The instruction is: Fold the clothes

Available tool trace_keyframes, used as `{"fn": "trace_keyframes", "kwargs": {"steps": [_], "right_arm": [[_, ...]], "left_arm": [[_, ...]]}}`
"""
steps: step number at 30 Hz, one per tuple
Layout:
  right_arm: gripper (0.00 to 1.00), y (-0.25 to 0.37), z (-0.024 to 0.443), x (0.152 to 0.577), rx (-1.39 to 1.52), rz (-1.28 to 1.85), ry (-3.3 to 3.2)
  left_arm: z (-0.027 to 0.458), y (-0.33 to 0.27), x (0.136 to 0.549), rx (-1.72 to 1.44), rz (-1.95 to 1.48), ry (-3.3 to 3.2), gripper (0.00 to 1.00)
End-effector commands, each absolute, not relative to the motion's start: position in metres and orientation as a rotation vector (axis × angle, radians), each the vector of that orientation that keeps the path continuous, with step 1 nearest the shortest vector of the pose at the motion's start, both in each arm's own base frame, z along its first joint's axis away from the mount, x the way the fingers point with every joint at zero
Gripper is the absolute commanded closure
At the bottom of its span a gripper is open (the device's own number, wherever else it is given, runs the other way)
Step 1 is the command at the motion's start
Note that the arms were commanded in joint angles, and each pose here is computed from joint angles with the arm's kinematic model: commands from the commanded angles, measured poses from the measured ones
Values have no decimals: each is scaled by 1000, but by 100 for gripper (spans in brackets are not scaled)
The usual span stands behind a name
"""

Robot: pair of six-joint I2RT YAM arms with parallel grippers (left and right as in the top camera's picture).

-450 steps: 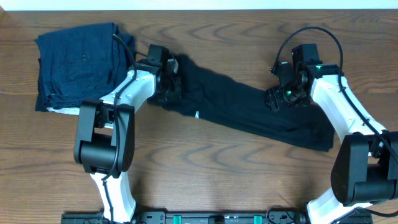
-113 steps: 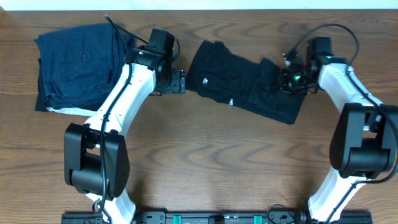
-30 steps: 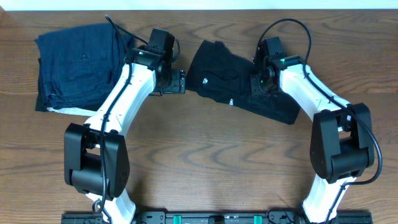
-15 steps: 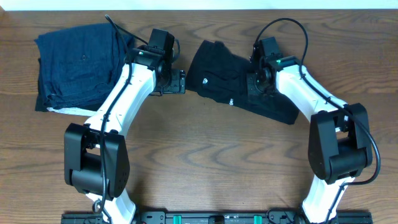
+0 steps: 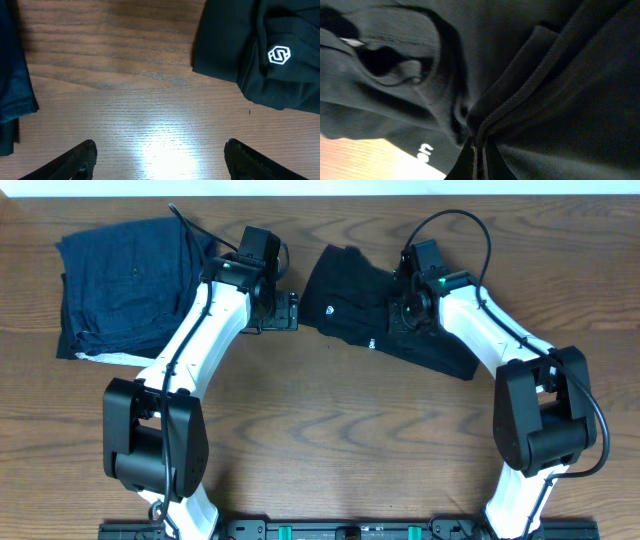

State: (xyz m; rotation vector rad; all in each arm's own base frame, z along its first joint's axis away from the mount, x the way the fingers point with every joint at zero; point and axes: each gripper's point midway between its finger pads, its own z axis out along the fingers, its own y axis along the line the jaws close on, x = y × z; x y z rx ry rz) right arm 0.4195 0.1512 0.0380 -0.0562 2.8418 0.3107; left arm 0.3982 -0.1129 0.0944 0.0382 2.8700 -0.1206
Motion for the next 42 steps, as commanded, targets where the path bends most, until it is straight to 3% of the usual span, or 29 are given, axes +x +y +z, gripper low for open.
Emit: {"fn": "trace_keyframes", "kwargs": {"steps": [1, 2, 11, 15, 19, 23, 42], "right_arm": [[86, 165, 44, 416, -66, 417, 2837], [66, 162, 45, 417, -81, 412, 2833], [57, 165, 71, 421, -213, 635, 2757], [63, 139, 82, 428, -135, 619, 2738], [83, 116, 77, 420, -51, 606, 2794], [95, 107, 70, 410, -16, 579, 2848], [99, 100, 14, 381, 23, 498, 2909]], "left_arm": [[89, -110, 396, 53, -91, 2883, 17], [89, -110, 396, 53, -91, 2883, 16], [89, -110, 396, 53, -91, 2882, 17], [89, -110, 396, 53, -91, 2882, 17], [89, -110, 396, 53, -91, 2882, 17], [89, -110, 396, 53, -91, 2882, 16], [89, -110, 396, 53, -91, 2882, 16]]}}
